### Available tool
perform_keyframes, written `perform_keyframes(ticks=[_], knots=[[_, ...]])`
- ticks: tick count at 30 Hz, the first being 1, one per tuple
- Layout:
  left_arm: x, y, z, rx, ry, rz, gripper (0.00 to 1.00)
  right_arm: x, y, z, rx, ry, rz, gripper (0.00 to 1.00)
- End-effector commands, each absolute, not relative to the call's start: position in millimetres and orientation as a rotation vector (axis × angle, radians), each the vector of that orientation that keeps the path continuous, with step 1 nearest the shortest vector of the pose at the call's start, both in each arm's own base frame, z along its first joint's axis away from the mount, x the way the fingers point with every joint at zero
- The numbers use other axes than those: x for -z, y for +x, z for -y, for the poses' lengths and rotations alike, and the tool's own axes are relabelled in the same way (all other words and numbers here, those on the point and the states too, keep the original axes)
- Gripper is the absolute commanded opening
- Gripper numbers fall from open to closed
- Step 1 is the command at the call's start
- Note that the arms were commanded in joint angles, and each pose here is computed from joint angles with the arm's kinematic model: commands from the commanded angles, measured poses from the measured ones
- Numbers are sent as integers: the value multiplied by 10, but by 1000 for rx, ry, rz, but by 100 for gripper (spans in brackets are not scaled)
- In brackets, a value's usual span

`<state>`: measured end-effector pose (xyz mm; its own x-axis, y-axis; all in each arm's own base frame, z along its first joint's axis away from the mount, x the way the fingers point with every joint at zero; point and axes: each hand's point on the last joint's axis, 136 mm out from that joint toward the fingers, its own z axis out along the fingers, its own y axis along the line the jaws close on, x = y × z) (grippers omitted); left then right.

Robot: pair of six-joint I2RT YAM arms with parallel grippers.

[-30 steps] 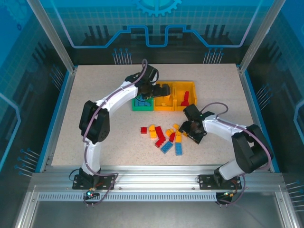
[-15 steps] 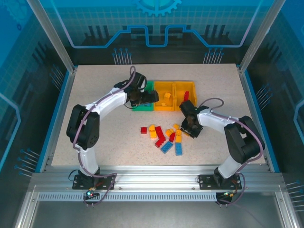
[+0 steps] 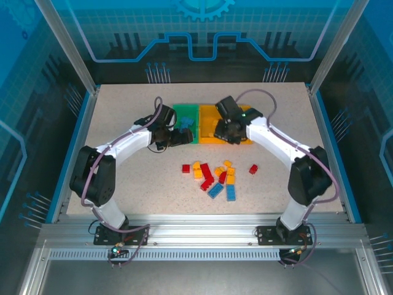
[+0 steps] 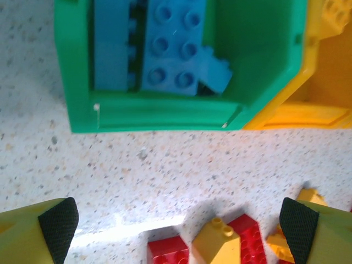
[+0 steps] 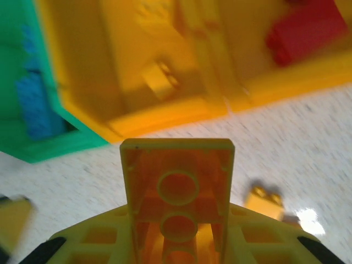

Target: Sort the legos into containers by color

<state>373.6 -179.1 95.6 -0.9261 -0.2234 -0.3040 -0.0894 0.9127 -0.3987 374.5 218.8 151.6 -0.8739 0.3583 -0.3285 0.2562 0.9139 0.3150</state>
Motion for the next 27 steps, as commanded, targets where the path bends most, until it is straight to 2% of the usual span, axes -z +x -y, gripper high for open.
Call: perform_keyframes(ticks=[1,9,13,18,23,27], knots=[[-938,3601,1696,514,-256,-2737,99,-1422,3973,-2289,-323,265,-2760,31],[-953,3312,1805,602,-231,-2731,99,-1103,4510,-2308,-304,257,-2832,32],[-942,3122,1872,575,-208,-2765,99,-1073,4633,-2310,-353,258,-2829,39],[-988,2820,2102,604,-99,-2775,99,-1062,4659,-2334,-372,209,-2842,63],[-1033,2426,2497,673,176,-2787,99,-1234,4583,-2364,-428,182,-2819,76],[-946,2059,2741,647,492,-2770,99,-1469,4432,-2284,-443,150,-2765,81]])
